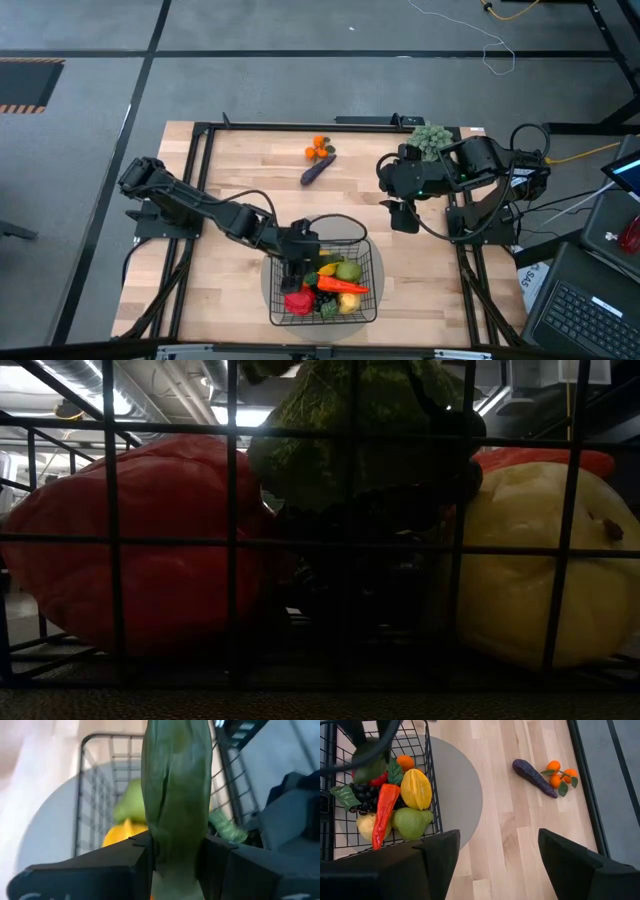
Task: Build produce basket
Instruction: Put the green chili pepper into the black wire basket, then put the tangerines into the black wire basket
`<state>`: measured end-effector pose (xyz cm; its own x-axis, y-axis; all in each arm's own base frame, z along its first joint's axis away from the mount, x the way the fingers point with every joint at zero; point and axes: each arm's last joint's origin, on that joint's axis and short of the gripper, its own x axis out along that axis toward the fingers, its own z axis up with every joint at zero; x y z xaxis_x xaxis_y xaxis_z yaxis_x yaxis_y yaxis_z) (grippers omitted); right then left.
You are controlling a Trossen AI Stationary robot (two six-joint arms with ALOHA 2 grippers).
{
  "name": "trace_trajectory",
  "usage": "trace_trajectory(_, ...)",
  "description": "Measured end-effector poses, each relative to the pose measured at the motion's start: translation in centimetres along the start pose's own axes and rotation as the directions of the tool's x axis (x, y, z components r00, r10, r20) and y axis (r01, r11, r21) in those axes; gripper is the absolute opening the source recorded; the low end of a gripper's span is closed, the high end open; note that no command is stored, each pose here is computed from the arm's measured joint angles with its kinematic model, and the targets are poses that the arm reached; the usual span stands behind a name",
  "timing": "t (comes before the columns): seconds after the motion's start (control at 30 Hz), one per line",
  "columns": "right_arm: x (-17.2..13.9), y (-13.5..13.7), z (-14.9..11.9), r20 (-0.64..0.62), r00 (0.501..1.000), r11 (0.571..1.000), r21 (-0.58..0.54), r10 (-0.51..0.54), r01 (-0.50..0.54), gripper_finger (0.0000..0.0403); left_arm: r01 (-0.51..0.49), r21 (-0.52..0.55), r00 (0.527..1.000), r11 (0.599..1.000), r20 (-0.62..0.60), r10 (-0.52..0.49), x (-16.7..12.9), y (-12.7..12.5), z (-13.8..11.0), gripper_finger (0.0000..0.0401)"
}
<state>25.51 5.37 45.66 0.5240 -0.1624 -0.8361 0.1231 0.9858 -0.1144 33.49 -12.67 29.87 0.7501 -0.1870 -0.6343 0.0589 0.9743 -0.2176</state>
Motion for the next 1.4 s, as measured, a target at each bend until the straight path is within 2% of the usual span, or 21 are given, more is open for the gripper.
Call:
trace_trajectory(0.13,0.0,0.0,0.0,0.000,1.000,1.000,0.000,0.000,0.000,0.0255,-0.006,-0.002,0.998,1.000,-0.066,0.005,1.2,0.1,-0.8,0.0080)
trace_trajectory(0.2,0.0,0.0,0.0,0.000,1.000,1.000,0.000,0.000,0.000,0.0255,-0.034,-0.032,0.993,0.999,-0.116,0.030,1.4,0.3,-1.4,0.0079)
trace_trajectory(0.27,0.0,0.0,0.0,0.001,1.000,1.000,0.000,-0.003,0.003,0.0255,-0.044,-0.077,0.994,0.996,-0.105,0.035,1.9,0.4,-1.3,0.0079)
trace_trajectory(0.33,0.0,0.0,0.0,0.004,1.000,1.000,0.000,-0.012,0.012,0.0255,-0.058,-0.106,0.993,0.993,-0.113,0.045,2.2,0.6,-1.4,0.0104)
trace_trajectory(0.4,0.0,-0.1,0.0,0.011,0.999,0.999,0.002,-0.041,0.041,0.0255,-0.068,-0.113,0.990,0.991,-0.128,0.053,2.1,0.7,-1.6,0.0147)
trace_trajectory(0.5,0.0,-0.5,0.1,0.031,0.992,0.992,0.026,-0.124,0.124,0.0255,-0.061,-0.113,0.990,0.992,-0.136,0.046,2.0,0.7,-1.6,0.0201)
trace_trajectory(0.6,0.1,-1.2,0.3,0.036,0.983,0.982,0.060,-0.180,0.178,0.0255,-0.040,-0.110,0.986,0.993,-0.163,0.021,1.7,0.5,-1.8,0.0225)
trace_trajectory(0.7,0.5,-2.3,0.6,0.037,0.978,0.974,0.101,-0.206,0.201,0.0255,-0.032,-0.109,0.982,0.994,-0.188,0.011,1.4,0.5,-1.9,0.0230)
trace_trajectory(0.83,2.1,-4.5,1.9,0.038,0.965,0.956,0.150,-0.259,0.250,0.0255,-0.095,-0.104,0.952,0.990,-0.301,0.060,1.1,1.2,-3.0,0.0229)
trace_trajectory(0.97,4.4,-8.0,3.0,-0.014,0.944,0.928,0.178,-0.329,0.326,0.0255,-0.193,-0.157,0.907,0.969,-0.406,0.114,0.1,2.2,-3.7,0.0229)
trace_trajectory(1.03,5.7,-10.1,3.3,-0.055,0.930,0.912,0.187,-0.362,0.366,0.0255,-0.197,-0.185,0.905,0.963,-0.412,0.106,-0.2,2.5,-3.6,0.0229)
trace_trajectory(1.1,6.9,-12.1,3.6,-0.079,0.925,0.901,0.207,-0.372,0.381,0.0255,-0.157,-0.214,0.907,0.964,-0.416,0.056,-1.0,2.6,-3.3,0.0229)
trace_trajectory(1.2,8.3,-14.8,3.8,-0.081,0.938,0.904,0.253,-0.336,0.345,0.0255,-0.097,-0.254,0.922,0.962,-0.387,-0.009,-2.5,2.9,-2.0,0.0229)
trace_trajectory(1.33,10.6,-18.0,4.5,-0.013,0.973,0.922,0.317,-0.229,0.221,0.0255,-0.088,-0.198,0.945,0.976,-0.326,0.019,-5.2,3.4,-0.5,0.0229)
trace_trajectory(1.4,11.8,-19.3,4.9,0.033,0.985,0.929,0.338,-0.170,0.149,0.0255,-0.135,-0.166,0.946,0.977,-0.314,0.078,-6.5,4.0,-0.5,0.0229)
